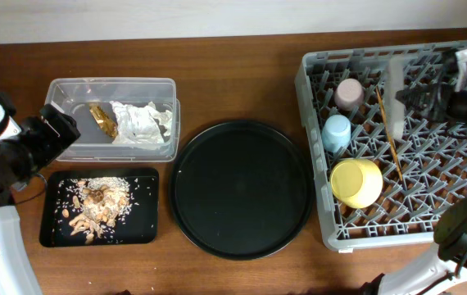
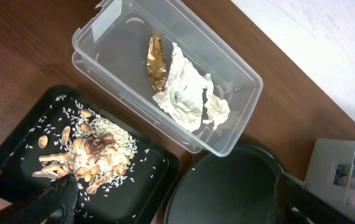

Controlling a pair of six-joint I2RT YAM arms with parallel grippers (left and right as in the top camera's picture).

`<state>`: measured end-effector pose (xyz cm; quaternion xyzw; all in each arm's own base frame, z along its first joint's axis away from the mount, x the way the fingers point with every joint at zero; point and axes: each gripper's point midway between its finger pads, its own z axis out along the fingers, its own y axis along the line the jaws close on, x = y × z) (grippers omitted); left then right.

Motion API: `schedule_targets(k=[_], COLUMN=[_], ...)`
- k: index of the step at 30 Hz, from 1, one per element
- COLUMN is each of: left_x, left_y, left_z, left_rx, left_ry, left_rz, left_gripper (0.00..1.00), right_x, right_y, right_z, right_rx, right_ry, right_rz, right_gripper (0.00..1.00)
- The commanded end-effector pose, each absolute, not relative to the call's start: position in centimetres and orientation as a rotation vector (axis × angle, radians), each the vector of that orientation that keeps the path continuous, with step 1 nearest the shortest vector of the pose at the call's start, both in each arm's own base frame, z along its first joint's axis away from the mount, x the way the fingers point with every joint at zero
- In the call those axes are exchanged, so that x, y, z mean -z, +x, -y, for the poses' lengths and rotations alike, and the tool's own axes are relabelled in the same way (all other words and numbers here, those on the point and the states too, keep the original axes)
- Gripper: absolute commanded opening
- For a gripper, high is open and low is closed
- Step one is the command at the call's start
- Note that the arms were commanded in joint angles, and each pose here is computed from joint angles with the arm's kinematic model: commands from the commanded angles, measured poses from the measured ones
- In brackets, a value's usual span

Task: Sort waste into correct bins and load items into the dishwasher rack
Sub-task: 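Lift the white plate and stand it upright in the rack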

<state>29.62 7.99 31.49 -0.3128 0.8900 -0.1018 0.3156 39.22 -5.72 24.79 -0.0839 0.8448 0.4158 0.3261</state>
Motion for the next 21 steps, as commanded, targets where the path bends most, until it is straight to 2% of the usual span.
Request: schedule_targets(k=[1, 8, 14, 16, 17, 18, 19, 21], left_x=[-31.6, -31.6, -31.6, -31.6, -31.6, -31.6, -31.6, -31.6], left_y=[29.6, 29.6, 29.6, 29.6, 29.6, 29.6, 29.6, 29.6], left_z=[-8.1, -8.1, -8.1, -8.1, -8.1, -8.1, -8.1, -8.1], left_rx=[0.263, 0.263, 0.263, 0.263, 0.263, 0.263, 0.263, 0.263], left_ry=[-0.831, -0.831, -0.831, -0.831, -0.832, -0.831, -0.831, -0.832], left_rz=[-2.338, -2.338, -2.338, -2.338, -2.339, -2.338, -2.338, -2.339], left_gripper=[0.99, 0.99, 0.99, 0.99, 0.99, 0.99, 0.99, 0.99], right_x=[-24.0, -23.1, -20.2, -20.0, -20.0, -20.0, -20.0, -20.4], right_y=[39.1, 39.3, 40.0, 40.2, 40.2, 40.4, 40.7, 41.7], right_z=[5.0, 5.7, 6.4, 6.5, 6.5, 6.8, 7.1, 8.2], right_rx=[-1.026, -0.980, -1.022, -1.024, -1.019, -1.014, -1.014, -1.010], right_ry=[-0.306, -0.313, -0.271, -0.269, -0.273, -0.259, -0.216, -0.086], right_rz=[-2.269, -2.300, -2.350, -2.352, -2.348, -2.347, -2.351, -2.354], right_gripper=[0.04, 0.04, 0.05, 0.25, 0.30, 0.46, 0.55, 0.59])
